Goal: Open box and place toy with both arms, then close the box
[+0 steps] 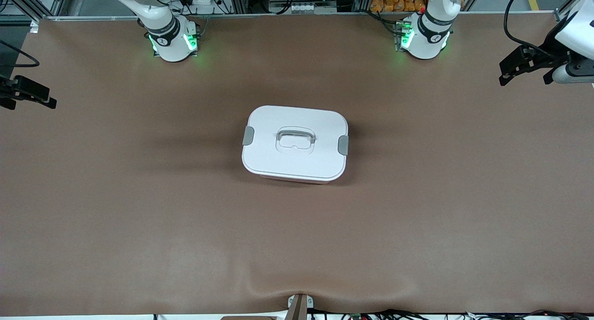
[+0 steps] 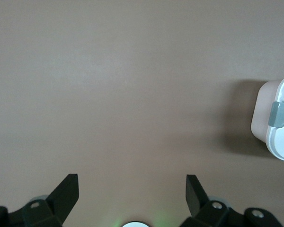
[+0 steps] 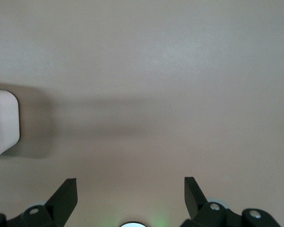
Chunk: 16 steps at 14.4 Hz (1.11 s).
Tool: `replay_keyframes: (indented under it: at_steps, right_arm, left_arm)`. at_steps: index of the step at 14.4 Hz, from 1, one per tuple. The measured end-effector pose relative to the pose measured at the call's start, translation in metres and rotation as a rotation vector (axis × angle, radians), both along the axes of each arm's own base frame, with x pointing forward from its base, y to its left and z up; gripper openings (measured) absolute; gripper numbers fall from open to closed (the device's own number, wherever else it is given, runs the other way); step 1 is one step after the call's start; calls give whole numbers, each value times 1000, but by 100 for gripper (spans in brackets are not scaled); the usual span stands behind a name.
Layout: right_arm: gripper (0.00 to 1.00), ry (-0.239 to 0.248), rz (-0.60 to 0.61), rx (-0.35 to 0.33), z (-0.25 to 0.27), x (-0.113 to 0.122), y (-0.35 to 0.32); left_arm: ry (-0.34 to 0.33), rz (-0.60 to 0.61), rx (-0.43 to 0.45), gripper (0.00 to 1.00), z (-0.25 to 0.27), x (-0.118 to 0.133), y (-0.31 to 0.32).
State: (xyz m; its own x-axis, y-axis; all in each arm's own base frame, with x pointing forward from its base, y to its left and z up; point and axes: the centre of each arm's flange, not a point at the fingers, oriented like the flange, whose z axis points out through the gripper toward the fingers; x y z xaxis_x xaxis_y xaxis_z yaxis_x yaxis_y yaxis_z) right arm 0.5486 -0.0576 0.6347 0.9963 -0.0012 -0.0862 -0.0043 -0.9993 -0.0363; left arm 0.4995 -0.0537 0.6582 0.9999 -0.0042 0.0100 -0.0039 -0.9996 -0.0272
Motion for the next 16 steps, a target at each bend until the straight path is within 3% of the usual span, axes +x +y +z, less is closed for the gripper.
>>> replay_keyframes:
  at_steps: [16]
  right_arm:
    - [100,1,0,0,-1,0,0]
  left_arm:
    - [1,-1,-7,100,-3,12,-2]
